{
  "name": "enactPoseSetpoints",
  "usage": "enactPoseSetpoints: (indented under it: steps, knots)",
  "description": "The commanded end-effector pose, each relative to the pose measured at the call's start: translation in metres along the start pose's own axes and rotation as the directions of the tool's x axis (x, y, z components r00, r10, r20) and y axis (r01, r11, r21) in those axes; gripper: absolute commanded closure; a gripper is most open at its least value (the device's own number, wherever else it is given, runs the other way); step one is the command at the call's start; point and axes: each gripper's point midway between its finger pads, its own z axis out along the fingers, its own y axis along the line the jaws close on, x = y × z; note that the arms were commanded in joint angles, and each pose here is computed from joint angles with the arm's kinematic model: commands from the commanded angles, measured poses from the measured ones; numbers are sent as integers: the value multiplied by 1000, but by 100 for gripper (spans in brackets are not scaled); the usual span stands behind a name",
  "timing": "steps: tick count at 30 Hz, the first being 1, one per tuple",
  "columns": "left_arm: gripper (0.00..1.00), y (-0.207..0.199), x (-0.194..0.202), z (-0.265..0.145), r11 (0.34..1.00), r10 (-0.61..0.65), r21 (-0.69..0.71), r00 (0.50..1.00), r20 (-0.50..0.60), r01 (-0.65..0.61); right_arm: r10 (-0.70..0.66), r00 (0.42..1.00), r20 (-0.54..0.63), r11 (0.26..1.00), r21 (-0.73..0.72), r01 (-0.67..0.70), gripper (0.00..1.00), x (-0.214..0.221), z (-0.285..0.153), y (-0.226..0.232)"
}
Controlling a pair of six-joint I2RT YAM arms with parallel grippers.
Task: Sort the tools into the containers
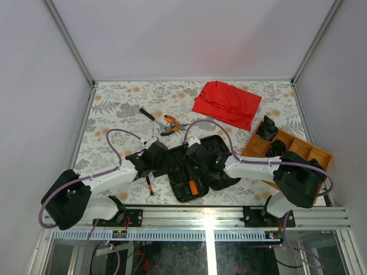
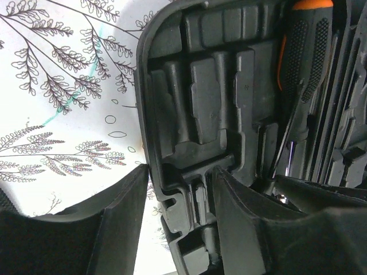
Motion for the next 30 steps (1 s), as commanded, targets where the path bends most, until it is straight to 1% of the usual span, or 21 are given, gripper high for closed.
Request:
enactPoseSetpoints:
  steps: [1,7,10,14,17,20,23,27,30]
  knots:
    - [54,-18,-5,1,997,17,78,1000,4,-17,-12,999,47,996,-86,16,67,-23,-2,26]
    - [56,-21,-4,2,996,21,85,1000,-3,-20,-37,999,32,986,-162,41,67,-17,-5,37]
    - [56,-21,-4,2,996,22,81,1000,-3,-22,-39,998,42,989,-138,45,66,-20,-10,32]
    - [56,-21,-10,-3,997,21,73,1000,21,-23,-27,995,101,997,-64,33,66,-31,-26,18]
    - [56,-29,-18,-12,995,24,97,999,49,-29,-21,989,146,999,-37,27,66,-38,-41,11]
    - [55,-36,-26,-20,993,33,108,997,73,-41,-16,988,153,1000,-22,20,66,-38,-47,7]
    - [55,-40,-29,-20,993,38,109,996,79,-46,-15,992,128,999,-43,20,66,-34,-44,12]
    - [55,-38,-26,-13,994,40,96,997,64,-46,-30,998,58,993,-111,36,68,-24,-34,27]
    - [55,-35,-23,-10,995,41,86,998,54,-46,-52,998,17,994,-95,54,68,-14,-27,29]
